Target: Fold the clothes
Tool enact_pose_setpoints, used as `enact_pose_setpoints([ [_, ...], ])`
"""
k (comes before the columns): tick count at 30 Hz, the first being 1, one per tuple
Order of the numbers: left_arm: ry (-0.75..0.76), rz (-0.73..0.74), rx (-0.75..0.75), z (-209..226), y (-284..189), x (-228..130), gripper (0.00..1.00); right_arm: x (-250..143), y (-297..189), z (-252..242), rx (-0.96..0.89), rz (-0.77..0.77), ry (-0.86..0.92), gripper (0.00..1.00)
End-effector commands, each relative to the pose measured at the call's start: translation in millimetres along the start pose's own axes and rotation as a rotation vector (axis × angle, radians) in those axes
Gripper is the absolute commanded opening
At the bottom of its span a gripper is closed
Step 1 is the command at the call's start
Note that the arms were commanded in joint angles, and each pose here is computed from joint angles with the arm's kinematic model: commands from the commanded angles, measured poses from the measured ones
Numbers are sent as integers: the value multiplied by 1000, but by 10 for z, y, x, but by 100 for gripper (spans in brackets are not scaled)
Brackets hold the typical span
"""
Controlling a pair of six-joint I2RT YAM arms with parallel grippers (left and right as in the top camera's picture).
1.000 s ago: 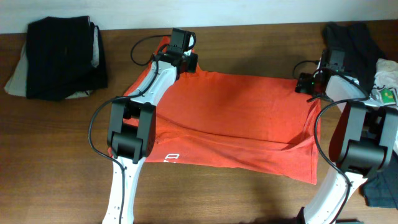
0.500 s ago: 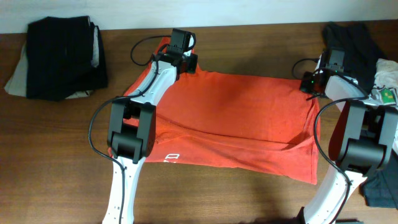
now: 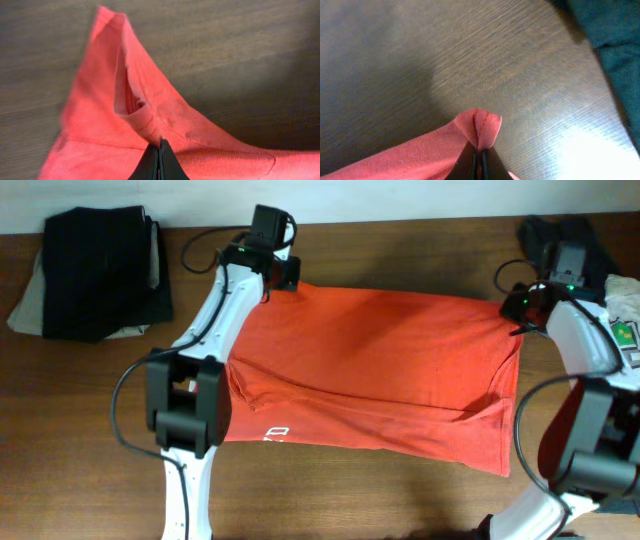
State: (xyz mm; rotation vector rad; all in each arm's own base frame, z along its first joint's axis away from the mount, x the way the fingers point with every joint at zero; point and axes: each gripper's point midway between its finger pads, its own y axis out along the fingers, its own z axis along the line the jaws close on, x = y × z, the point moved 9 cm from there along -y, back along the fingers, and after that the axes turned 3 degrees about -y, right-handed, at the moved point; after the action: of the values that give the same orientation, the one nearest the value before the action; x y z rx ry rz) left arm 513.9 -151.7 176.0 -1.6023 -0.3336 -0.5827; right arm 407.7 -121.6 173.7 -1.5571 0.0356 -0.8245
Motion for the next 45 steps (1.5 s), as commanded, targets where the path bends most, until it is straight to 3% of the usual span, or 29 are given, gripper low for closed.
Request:
enact_pose_setpoints([
  [1, 10, -31, 12, 43, -510, 118, 1, 38, -394, -82, -23, -29, 102, 4],
  [5, 13, 38, 23, 72, -874, 17, 1, -105, -666, -134, -41, 33, 120, 4],
  [12, 12, 301, 57, 179, -1000, -381, 1, -459, -1022, -176, -17, 224, 115, 4],
  [15, -1, 375, 86, 275, -1033, -487, 1, -624, -1075, -194, -20, 335, 116, 4],
  [19, -41, 452, 230, 488, -1062, -614, 1, -796, -1051, -197, -45, 420, 101, 4],
  [24, -117, 570, 260, 771, -1003, -843, 1, -1003, -997, -167, -37, 513, 90, 4],
  [36, -150, 825, 254, 891, -538, -1704, 1, -1471, -857, -292, -92, 527, 244, 4],
  [45, -181, 845, 175, 810, -492, -1781, 1, -1570, -1111, -349, -57, 403, 287, 4],
])
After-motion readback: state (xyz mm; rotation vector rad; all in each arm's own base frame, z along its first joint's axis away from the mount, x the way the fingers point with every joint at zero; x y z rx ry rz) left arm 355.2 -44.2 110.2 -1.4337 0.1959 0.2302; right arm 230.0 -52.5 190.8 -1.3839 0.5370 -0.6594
